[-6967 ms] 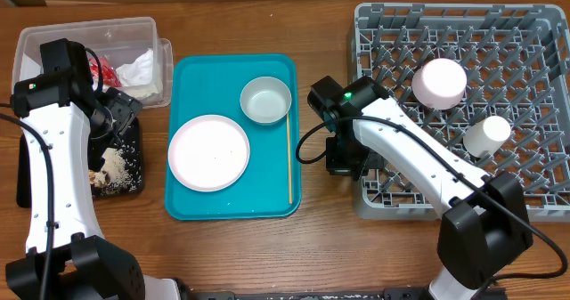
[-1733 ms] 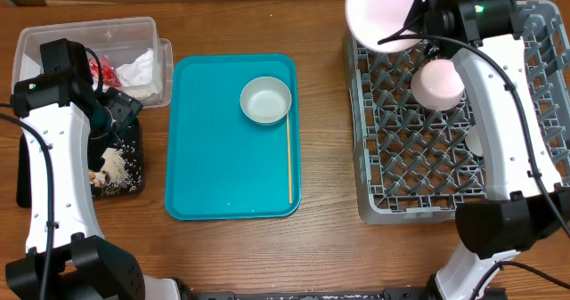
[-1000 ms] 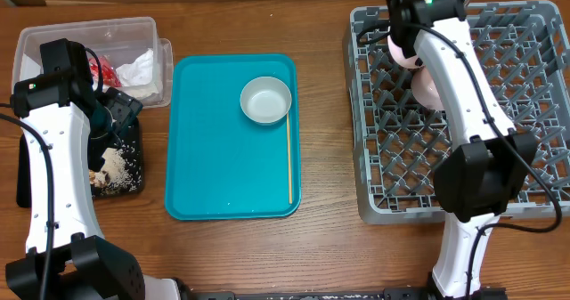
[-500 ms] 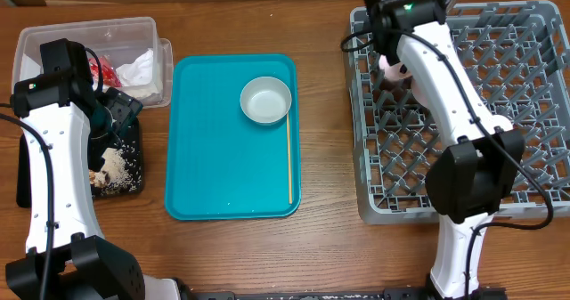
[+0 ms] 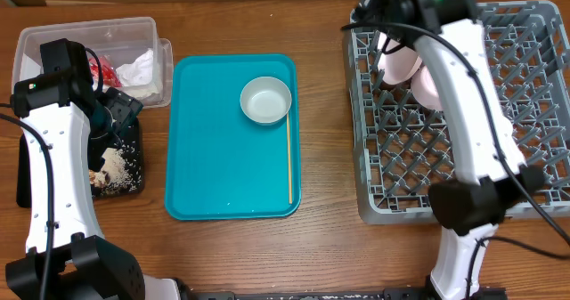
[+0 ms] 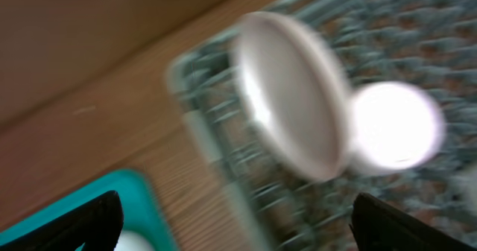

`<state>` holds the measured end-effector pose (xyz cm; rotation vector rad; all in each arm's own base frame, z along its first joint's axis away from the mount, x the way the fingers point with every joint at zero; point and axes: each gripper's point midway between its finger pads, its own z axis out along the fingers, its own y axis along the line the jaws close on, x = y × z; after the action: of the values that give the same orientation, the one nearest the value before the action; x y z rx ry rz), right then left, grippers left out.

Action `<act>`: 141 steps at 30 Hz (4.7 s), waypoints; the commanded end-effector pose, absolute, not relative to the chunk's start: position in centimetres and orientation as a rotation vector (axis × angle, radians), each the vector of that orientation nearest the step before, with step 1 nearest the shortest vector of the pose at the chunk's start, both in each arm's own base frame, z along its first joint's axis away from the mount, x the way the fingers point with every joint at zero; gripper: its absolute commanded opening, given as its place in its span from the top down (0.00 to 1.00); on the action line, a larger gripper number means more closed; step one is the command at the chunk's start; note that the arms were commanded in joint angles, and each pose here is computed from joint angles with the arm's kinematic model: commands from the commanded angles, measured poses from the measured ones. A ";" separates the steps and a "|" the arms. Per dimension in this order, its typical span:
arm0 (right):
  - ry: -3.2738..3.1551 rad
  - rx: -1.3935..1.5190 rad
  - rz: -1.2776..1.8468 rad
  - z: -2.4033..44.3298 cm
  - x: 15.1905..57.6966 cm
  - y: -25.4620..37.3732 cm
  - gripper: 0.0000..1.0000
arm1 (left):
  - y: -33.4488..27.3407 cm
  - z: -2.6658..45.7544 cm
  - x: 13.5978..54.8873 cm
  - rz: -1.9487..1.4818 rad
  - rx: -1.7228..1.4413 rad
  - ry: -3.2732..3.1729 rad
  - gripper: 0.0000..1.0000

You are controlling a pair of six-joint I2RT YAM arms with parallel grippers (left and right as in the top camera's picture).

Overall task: Sort waste into correct bins and load items into the dishwasher
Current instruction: 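Lift the white plate and stand it upright in the rack, then move right gripper back and grasp the small white saucer, then carry the saucer right and lower it into the rack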

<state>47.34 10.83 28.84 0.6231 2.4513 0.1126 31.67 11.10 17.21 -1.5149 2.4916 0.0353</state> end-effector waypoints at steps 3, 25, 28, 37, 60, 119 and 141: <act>2.561 0.267 0.661 31.4 44.5 20.2 0.03 | 11.2 17.4 31.5 0.028 -1.542 2.466 0.00; 2.725 -0.686 0.094 9.1 42.2 35.4 0.00 | 11.2 17.4 31.5 0.028 -1.542 2.466 0.00; 2.724 -0.737 0.087 8.2 41.6 36.2 0.00 | 11.2 17.4 31.5 0.028 -1.542 2.466 0.00; 2.763 -0.809 0.054 4.2 40.1 37.8 0.22 | 11.2 17.4 31.5 0.028 -1.542 2.466 0.00; 2.783 -0.730 -0.067 4.8 40.3 36.1 0.82 | 11.2 17.4 31.5 0.028 -1.542 2.466 0.00; 2.120 0.294 1.655 22.6 33.0 -0.5 0.96 | 11.2 17.4 31.5 0.028 -1.542 2.466 0.00; 2.200 0.594 1.667 17.9 31.3 -2.5 0.96 | 11.2 17.4 31.5 0.028 -1.542 2.466 0.00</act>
<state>31.79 -1.46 18.67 0.5206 2.1565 1.7055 31.67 11.10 17.21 -1.5149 2.4916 0.0353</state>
